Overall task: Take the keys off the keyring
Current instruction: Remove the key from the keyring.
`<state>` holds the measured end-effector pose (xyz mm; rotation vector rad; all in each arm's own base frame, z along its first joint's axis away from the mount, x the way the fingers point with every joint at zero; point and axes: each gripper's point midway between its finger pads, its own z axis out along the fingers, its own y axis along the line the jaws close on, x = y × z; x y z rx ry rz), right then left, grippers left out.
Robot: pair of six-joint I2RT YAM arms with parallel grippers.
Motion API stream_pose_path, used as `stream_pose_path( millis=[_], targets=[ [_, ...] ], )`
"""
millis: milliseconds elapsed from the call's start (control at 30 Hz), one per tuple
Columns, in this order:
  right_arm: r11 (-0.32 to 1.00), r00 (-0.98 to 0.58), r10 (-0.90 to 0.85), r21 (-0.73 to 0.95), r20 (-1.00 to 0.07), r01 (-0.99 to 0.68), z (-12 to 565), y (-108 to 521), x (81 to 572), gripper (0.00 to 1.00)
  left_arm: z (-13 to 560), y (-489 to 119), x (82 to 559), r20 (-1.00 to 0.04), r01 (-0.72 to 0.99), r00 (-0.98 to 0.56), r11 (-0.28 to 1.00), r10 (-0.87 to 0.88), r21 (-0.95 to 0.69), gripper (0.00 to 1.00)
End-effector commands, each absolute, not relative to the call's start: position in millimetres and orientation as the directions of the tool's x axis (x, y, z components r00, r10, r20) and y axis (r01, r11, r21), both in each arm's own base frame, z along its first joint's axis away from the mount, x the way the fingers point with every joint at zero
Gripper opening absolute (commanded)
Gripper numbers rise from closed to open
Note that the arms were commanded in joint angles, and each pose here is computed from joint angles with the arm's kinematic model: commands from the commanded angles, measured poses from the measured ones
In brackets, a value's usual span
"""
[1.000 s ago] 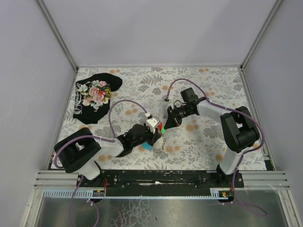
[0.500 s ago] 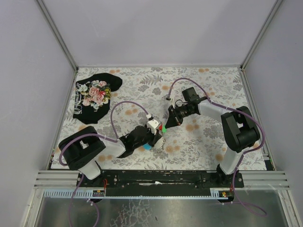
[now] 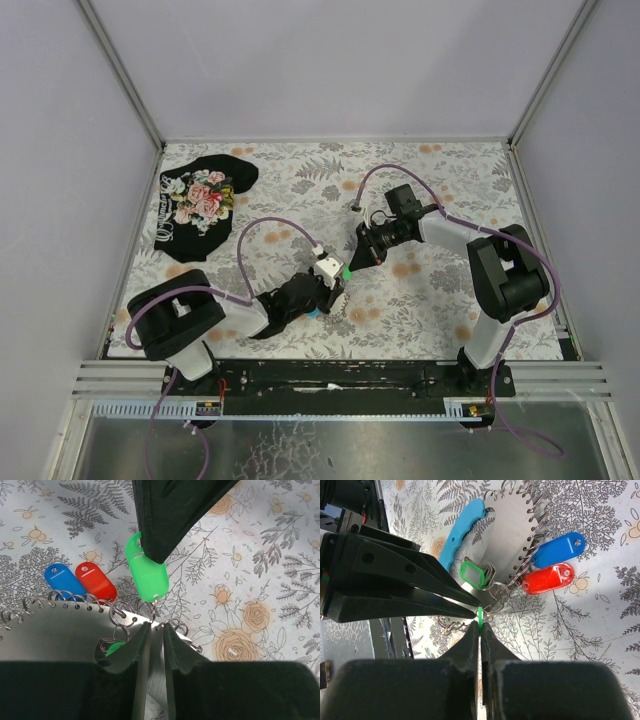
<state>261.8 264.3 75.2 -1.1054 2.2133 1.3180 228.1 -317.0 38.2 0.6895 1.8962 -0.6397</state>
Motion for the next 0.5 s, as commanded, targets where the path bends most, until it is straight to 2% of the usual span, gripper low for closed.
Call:
stream_pose_path(
  millis=[0,467],
  targets=[
    [0.233,-0.62,-0.42,0.582,-0.662,-0.779,94.1,270.2,269.7,0.0,54.5,-321.6,246.1,-0.945,0.646,-0.297,0.758,0.139,-0.091,0.15],
    [0.227,-0.62,-0.414,0.583,-0.667,-0.78,97.5,270.8,268.8,0.0,47.9,-327.9,245.9,-0.94,0.634,-0.301,0.77,0.158,-0.073,0.15]
  ],
)
